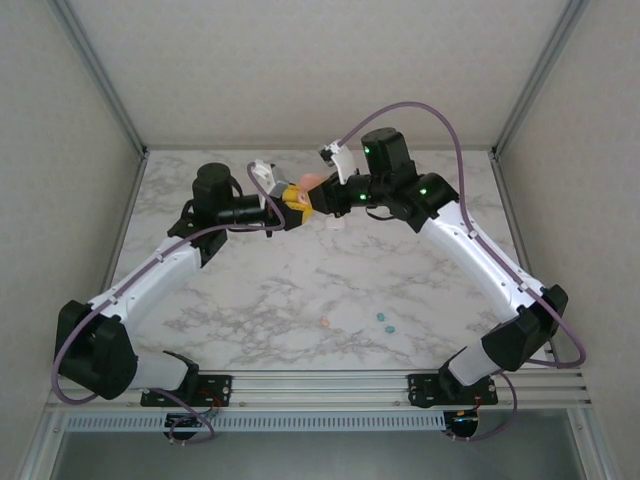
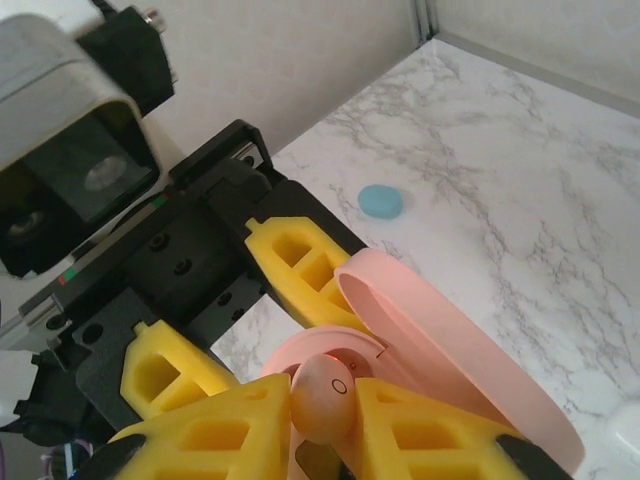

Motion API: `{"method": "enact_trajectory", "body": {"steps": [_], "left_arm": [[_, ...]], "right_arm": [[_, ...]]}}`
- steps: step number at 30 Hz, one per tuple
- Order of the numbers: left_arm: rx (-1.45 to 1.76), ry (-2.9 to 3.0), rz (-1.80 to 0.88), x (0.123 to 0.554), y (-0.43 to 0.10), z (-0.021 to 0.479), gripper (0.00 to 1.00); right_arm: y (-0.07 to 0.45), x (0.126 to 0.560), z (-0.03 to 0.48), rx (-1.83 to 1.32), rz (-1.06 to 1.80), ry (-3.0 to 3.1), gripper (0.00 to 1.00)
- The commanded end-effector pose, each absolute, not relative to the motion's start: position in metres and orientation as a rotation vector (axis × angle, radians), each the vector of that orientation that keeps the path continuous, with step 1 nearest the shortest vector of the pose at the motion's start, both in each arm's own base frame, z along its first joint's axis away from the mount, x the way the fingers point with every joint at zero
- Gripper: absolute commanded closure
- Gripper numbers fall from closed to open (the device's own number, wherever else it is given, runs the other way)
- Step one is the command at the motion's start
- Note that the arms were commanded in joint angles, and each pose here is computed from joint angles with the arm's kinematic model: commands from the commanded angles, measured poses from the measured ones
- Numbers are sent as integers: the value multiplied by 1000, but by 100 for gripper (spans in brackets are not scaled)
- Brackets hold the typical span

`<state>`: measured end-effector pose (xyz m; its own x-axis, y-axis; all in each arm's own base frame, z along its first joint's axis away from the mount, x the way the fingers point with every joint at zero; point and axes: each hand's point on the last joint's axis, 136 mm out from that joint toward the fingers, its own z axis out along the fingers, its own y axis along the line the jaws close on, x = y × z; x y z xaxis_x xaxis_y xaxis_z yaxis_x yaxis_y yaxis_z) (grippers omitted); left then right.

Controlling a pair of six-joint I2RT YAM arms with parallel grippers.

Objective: Insert wireless bluetooth earbuds into charging case

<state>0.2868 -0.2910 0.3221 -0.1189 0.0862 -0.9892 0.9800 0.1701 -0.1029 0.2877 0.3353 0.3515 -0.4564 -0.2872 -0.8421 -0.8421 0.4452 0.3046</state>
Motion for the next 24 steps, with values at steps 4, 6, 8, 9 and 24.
{"method": "enact_trajectory", "body": {"steps": [4,6,8,9,24], "left_arm": [[1217,1324,-1207,263,-299,341,84],[1220,1323,-1212,262,-299,341,84],[1222,1322,-1215,262,-300,341,84],[1221,1321,-1214,262,-300,342,84],[1181,1313,-1182,265,-298,347,84]], "right_arm": [[349,264,376,-1107,1037,1668,77],[348,260,375,-1138,1022,1623,76],[348,257,374,-1174,1010,1583,75],[348,256,372,-1187,1001,1574,75],[333,266,361,-1228,851,1607,67]]}}
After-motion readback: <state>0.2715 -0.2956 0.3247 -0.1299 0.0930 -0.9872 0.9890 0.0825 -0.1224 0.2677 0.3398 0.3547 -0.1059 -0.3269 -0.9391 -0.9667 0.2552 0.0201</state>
